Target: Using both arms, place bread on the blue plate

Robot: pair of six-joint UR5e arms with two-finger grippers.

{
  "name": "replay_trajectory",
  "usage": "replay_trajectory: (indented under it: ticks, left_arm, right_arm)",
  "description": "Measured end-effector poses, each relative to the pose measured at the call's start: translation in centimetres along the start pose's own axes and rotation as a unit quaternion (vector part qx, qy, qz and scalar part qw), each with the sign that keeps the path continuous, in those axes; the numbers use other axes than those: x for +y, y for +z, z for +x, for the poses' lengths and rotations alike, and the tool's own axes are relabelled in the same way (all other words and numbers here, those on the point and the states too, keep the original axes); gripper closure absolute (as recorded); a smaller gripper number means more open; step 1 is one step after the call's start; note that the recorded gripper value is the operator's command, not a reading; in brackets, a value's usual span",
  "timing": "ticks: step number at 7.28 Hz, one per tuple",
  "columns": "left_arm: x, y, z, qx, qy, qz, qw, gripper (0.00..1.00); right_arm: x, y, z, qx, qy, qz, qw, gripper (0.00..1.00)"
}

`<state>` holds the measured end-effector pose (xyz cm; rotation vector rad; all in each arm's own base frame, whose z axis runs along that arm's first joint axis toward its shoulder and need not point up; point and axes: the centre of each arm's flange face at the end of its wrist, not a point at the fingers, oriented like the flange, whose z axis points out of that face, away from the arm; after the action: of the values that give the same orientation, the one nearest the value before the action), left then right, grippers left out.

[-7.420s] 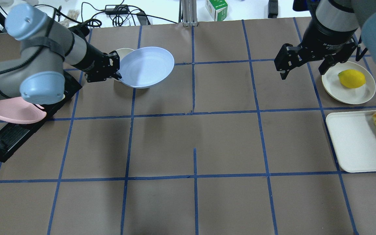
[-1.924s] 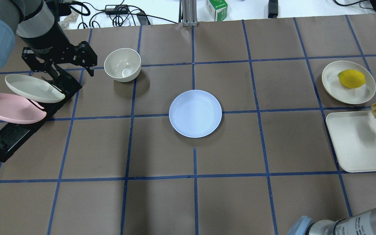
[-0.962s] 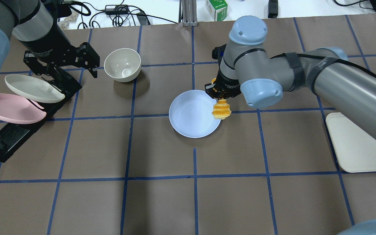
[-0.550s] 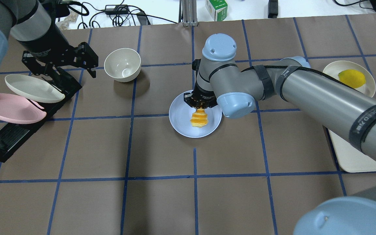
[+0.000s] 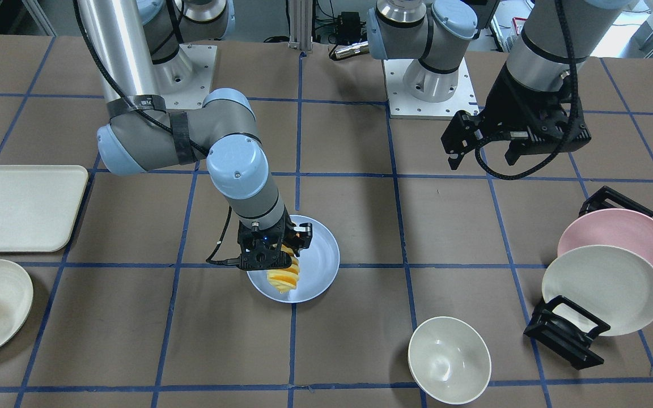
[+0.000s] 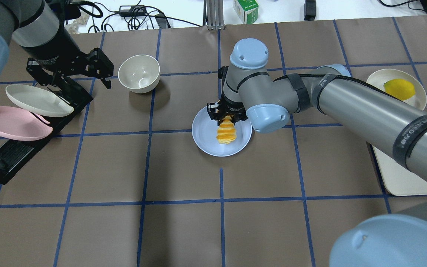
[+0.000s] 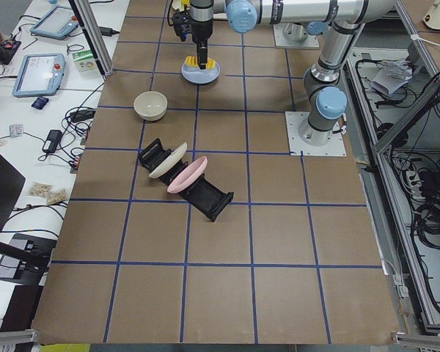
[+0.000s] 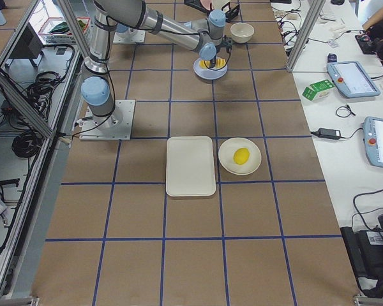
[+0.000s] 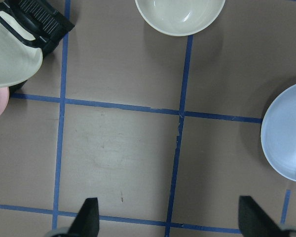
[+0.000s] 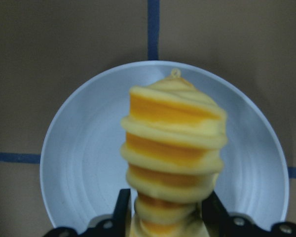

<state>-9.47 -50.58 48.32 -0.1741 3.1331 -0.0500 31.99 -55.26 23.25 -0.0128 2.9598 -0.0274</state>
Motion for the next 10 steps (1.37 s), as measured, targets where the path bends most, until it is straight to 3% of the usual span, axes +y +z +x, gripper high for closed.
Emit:
replay_trajectory:
  ticks: [2, 5, 6, 8, 10]
  left_arm:
    - [0.7, -0.2, 0.1, -0.002, 0.004, -0.010, 0.9999, 0.00]
    - [1.6, -1.0, 0.1, -0.003, 0.012, -0.012, 0.9999, 0.00]
    - [1.9, -1.2, 0.1, -0.003, 0.012, -0.013, 0.9998, 0.00]
    - [2.0, -1.3, 0.1, -0.004, 0.018, -0.015, 0.9997, 0.00]
    - [2.0, -1.3, 0.1, -0.004, 0.021, -0.015, 0.9996, 0.00]
  right_arm:
    - [-2.1, -3.5, 0.1, 0.001, 0.007, 0.001, 1.0000, 0.00]
    - [-4.9, -14.8, 6.3, 0.020, -0.021, -0.018, 0.9994, 0.00]
    - [-4.1, -19.5, 9.2, 0.029, -0.050, -0.021, 0.9981, 0.00]
    - [0.9, -28.0, 12.0, 0.065, -0.083, -0.019, 0.9942, 0.00]
    - [4.2, -32.0, 12.1, 0.086, -0.081, -0.004, 0.9930, 0.00]
